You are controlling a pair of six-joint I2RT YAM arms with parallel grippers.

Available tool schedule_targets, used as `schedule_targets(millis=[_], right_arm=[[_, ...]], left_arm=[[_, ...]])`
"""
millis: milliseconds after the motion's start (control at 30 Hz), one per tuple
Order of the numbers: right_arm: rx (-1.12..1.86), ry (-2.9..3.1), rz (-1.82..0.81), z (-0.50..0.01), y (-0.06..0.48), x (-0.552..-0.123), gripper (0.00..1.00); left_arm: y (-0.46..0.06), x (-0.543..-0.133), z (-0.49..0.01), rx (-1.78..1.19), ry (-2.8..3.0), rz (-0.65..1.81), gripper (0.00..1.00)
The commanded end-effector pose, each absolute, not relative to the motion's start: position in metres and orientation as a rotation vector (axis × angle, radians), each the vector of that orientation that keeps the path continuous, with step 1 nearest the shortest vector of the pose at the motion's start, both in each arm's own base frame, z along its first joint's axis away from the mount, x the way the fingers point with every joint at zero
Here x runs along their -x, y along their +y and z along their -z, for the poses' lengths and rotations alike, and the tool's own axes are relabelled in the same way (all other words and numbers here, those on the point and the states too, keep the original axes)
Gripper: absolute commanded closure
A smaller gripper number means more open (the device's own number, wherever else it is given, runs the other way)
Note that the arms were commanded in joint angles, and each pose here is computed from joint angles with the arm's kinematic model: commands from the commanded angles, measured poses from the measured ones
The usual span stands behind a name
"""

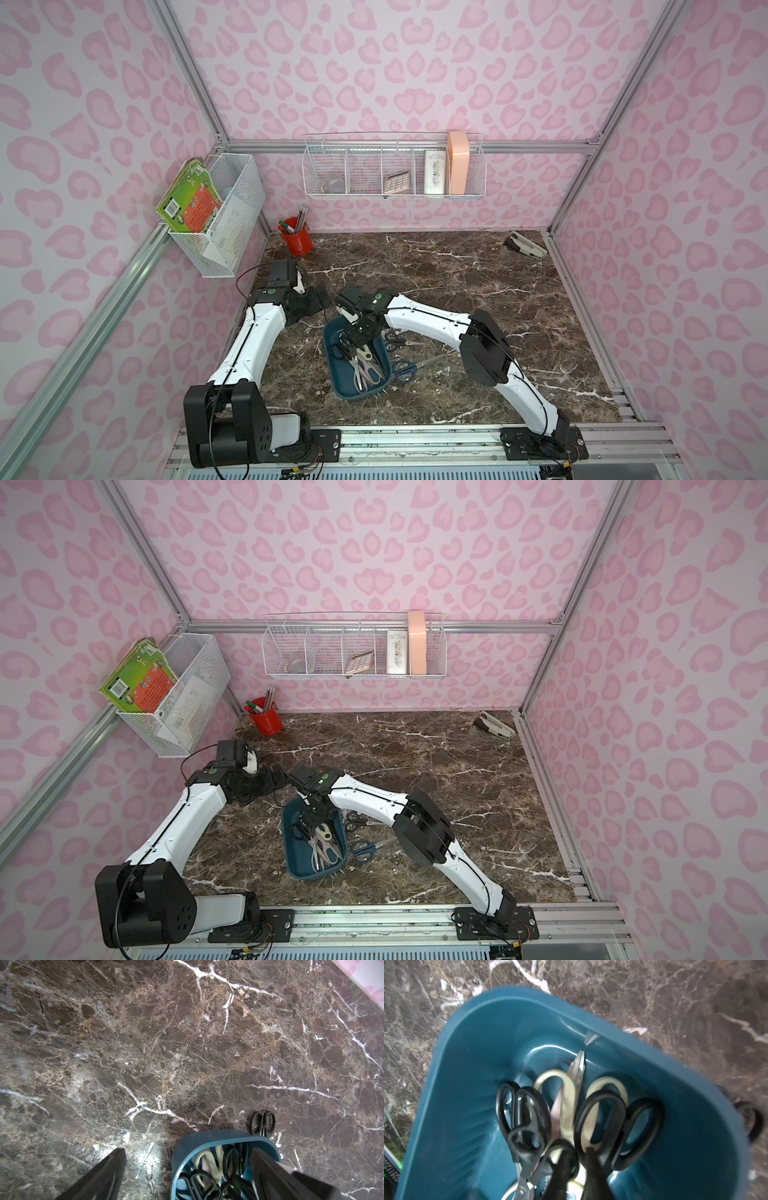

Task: Put the scissors into the storage box
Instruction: Place the scissors in the storage box.

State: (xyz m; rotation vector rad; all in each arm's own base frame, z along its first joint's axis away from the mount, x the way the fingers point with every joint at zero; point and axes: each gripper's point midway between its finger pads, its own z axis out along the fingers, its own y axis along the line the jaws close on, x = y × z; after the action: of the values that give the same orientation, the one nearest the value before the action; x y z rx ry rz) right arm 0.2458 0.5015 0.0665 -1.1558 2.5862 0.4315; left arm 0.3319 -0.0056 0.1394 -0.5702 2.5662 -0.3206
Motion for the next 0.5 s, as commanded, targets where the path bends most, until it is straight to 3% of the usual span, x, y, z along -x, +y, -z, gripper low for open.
schedule_targets(millis=[0, 100, 267, 467], right_arm=[[1.134, 2.547, -0.479, -0.088, 0.507, -0.252, 0.67], [1.069, 2.505, -0.572, -0.118, 0.51, -0.262, 0.62], [0.909, 2.437, -0.728, -0.166, 0.49, -0.292, 0.63], [0.719, 2.486, -0.725, -0.158, 0.435, -0.342, 0.63]], left_arm=[[-0.005, -0.333, -0.137, 0.573, 2.571, 0.32, 0.01], [-0.006, -0.333, -0.135, 0.573, 2.58, 0.328, 0.02], [-0.012, -0.335, -0.136, 0.562, 2.581, 0.373, 0.01], [-0.03, -0.342, -0.146, 0.529, 2.556, 0.527, 0.02]])
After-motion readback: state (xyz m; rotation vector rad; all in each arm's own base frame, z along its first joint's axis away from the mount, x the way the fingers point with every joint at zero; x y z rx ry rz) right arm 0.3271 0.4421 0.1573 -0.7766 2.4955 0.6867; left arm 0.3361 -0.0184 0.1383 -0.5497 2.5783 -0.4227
